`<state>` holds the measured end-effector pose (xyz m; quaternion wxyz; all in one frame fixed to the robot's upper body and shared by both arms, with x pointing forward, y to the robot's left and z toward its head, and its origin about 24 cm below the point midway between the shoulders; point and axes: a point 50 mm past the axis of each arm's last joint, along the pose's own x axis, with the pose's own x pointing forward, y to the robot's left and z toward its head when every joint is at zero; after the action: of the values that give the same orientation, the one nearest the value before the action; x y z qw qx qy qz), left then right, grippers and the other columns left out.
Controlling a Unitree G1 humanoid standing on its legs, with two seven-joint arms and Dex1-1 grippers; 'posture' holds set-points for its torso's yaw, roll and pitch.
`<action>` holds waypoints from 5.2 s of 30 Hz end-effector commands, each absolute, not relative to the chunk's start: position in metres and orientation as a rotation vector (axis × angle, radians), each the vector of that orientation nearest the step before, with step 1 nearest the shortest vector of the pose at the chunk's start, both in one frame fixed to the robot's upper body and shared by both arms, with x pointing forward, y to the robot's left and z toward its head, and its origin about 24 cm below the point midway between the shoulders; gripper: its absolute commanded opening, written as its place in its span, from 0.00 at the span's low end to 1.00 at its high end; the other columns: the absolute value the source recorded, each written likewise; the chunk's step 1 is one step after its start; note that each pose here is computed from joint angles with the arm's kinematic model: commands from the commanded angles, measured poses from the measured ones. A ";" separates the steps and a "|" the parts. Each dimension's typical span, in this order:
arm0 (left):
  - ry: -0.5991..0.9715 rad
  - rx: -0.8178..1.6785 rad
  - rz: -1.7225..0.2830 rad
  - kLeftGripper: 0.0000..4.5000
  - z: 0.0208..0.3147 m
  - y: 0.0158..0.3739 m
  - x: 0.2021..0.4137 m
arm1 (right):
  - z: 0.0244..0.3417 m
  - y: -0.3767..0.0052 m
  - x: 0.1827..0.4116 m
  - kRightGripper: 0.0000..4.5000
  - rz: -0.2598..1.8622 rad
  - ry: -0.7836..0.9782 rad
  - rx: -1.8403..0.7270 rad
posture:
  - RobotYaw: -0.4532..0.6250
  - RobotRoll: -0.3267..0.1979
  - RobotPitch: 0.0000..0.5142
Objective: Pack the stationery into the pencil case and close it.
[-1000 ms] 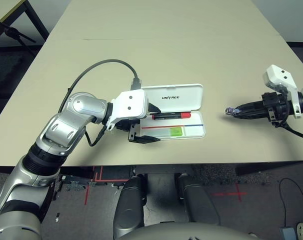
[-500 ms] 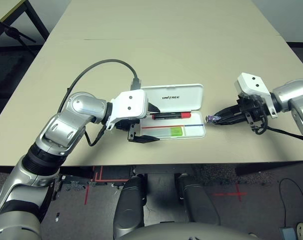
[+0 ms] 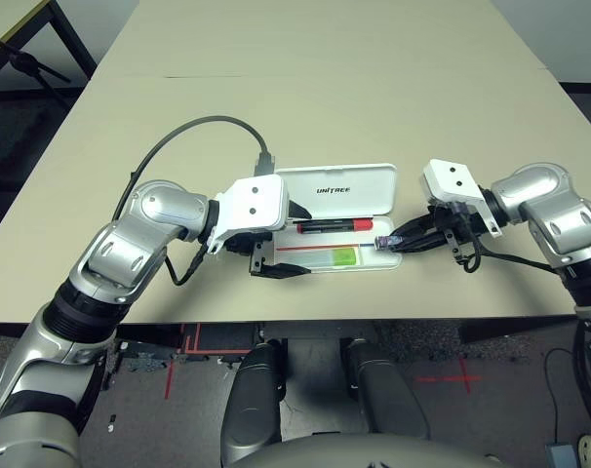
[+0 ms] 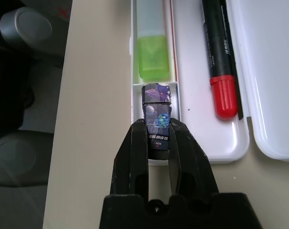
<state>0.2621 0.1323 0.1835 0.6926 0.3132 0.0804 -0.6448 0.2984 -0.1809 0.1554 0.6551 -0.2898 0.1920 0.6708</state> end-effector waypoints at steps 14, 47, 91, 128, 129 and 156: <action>0.200 0.716 -1.433 1.00 0.181 0.135 0.259 | 0.143 -0.171 0.298 0.23 1.555 0.401 -0.706 | 0.47 0.62 0.35; 0.209 0.697 -1.425 1.00 0.176 0.137 0.259 | 0.191 -0.285 0.265 0.99 1.194 0.494 -0.363 | 0.44 0.62 0.36; 0.320 0.825 -0.945 0.01 0.164 0.190 0.330 | 0.196 -0.291 0.276 1.00 1.102 0.430 -0.375 | 0.43 0.62 0.32; 0.218 0.610 -1.060 0.01 0.166 0.143 0.338 | 0.189 -0.290 0.278 1.00 1.108 0.416 -0.402 | 0.42 0.62 0.32; 0.218 0.608 -1.069 0.01 0.167 0.142 0.336 | 0.189 -0.291 0.278 1.00 1.108 0.418 -0.403 | 0.42 0.62 0.32; 0.260 0.622 -1.362 0.01 0.144 0.095 0.296 | 0.181 -0.286 0.283 1.00 1.134 0.448 -0.438 | 0.43 0.62 0.31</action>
<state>0.3028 0.1009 0.1491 0.7410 0.2858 0.1109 -0.5974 0.2819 -0.2888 0.1831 0.8040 -0.1975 0.2040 0.5225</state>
